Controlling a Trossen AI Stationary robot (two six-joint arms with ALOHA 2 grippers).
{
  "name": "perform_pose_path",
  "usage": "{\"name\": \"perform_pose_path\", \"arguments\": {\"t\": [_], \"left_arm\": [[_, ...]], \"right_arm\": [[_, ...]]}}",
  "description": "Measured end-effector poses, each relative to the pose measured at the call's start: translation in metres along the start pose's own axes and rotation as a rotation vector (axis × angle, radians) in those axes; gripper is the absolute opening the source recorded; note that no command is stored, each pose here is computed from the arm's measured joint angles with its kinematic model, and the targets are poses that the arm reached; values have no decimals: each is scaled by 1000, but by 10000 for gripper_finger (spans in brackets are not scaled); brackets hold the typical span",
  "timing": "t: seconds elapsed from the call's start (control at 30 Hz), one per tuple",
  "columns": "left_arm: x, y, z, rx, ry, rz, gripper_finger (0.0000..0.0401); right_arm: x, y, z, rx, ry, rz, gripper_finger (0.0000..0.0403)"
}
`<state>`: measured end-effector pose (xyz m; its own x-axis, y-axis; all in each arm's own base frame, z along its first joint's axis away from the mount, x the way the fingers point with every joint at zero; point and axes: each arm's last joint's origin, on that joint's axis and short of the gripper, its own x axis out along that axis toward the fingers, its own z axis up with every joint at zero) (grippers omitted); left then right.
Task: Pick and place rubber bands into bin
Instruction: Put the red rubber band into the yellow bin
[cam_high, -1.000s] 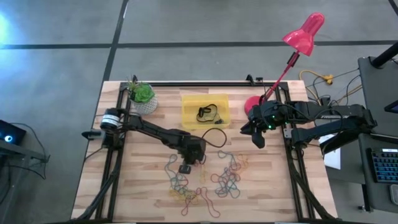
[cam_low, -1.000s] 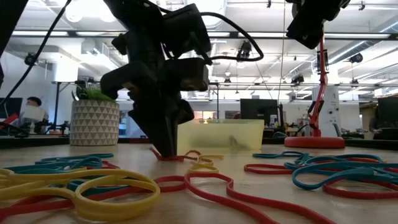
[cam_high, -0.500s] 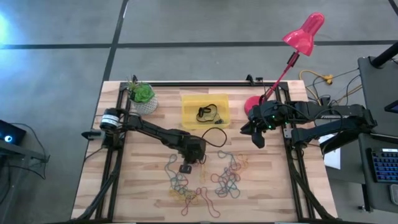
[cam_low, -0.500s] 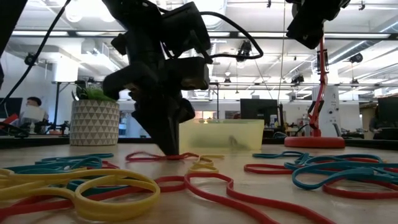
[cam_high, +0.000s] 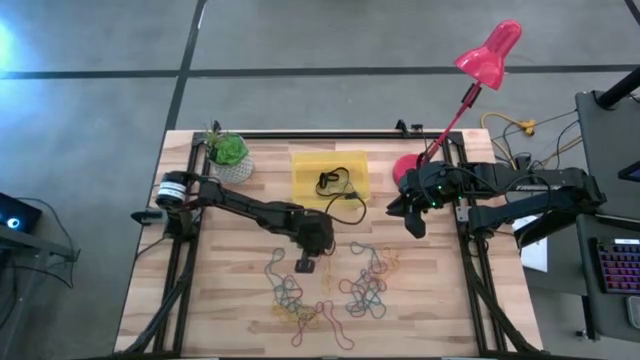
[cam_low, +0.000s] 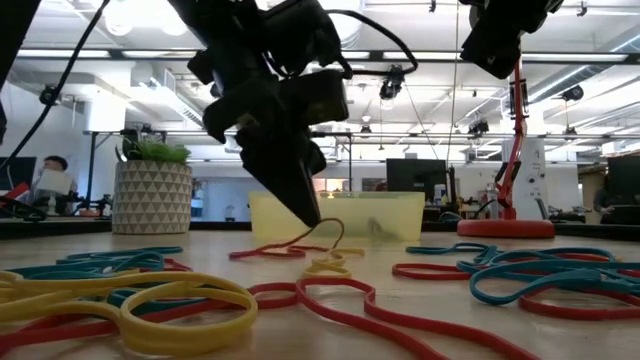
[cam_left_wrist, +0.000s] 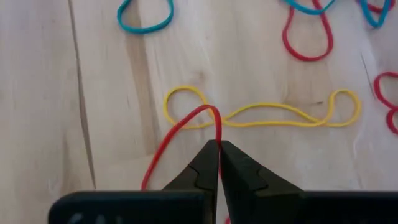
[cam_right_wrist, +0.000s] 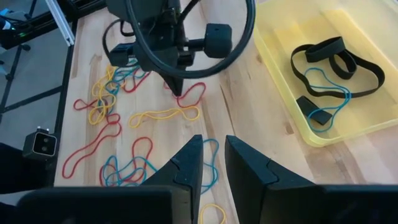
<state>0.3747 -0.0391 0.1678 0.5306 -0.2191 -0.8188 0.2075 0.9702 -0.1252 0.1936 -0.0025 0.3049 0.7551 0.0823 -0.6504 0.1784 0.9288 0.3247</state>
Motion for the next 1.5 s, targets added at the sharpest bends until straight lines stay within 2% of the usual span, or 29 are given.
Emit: {"name": "perform_pose_path", "arguments": {"t": [0.6, 0.83, 1.03, 1.23, 1.5], "left_arm": [[-67, 18, 30, -3, -301, 60, 0], [-97, 32, 35, -26, -400, 141, 0], [-120, 51, 36, -48, -462, 243, 0], [-131, 82, 29, -88, -456, 363, 0], [-125, 123, 8, -182, -386, 435, 0]], "right_arm": [[0, 0, -1, -4, 13, -3, 59], [0, 0, -2, -5, 21, -4, 59], [0, 0, -2, -5, 22, -5, 59], [0, 0, -2, -5, 22, -6, 59], [0, 0, -2, -1, 22, -6, 59]]}}
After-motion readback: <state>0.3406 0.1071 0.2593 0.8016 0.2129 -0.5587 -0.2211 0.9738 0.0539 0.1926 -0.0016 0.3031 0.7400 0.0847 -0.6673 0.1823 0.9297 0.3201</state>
